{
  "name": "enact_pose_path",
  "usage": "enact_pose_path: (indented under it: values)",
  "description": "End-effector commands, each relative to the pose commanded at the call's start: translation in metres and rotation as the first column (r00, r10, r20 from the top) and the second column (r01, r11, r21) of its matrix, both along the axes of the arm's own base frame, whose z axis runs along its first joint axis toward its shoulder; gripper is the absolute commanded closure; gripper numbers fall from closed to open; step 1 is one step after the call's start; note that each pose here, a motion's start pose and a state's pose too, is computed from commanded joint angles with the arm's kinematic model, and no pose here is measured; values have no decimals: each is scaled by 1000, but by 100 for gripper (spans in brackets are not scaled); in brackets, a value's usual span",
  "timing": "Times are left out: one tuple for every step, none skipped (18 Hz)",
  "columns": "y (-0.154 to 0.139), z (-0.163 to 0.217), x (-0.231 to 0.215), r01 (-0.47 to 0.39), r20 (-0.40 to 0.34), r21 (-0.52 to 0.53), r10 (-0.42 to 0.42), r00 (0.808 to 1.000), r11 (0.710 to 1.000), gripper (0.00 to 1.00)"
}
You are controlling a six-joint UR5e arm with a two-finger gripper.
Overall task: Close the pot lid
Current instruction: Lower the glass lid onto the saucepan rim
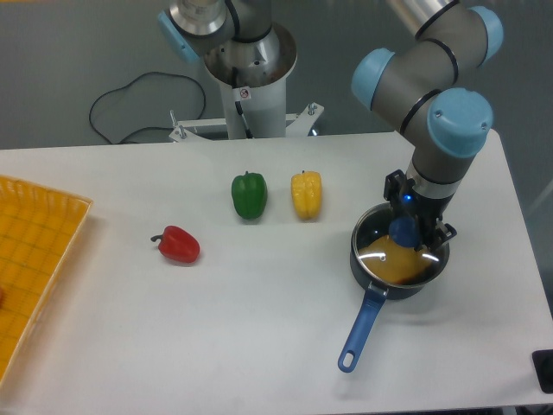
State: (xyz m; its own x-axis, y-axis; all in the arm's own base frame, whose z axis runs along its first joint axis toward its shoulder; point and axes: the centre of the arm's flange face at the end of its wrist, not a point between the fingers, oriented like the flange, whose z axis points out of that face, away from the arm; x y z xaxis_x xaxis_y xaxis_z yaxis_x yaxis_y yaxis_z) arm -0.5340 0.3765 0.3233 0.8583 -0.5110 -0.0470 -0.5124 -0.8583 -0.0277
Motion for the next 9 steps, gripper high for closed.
enact_pose_path:
  values:
    - [0, 0, 0, 0, -1, 1, 0, 1000, 1000, 37]
    - [0, 0, 0, 0, -2, -1, 0, 1000, 1000, 37]
    - [0, 0, 0, 0, -2, -1, 0, 1000, 1000, 37]
    - [0, -1, 0, 0, -1, -3, 0, 1000, 1000, 37]
    - [0, -1, 0, 0, -1, -3, 0, 1000, 1000, 37]
    - [0, -1, 0, 0, -1, -3, 0, 1000, 1000, 37]
    - [0, -1, -1, 1, -2, -4, -1, 1000, 1000, 37]
    - [1, -1, 0, 6, -3, -4, -6, 1000, 1000, 37]
    - [0, -1, 0, 13, -4, -5, -13, 1000, 1000, 37]
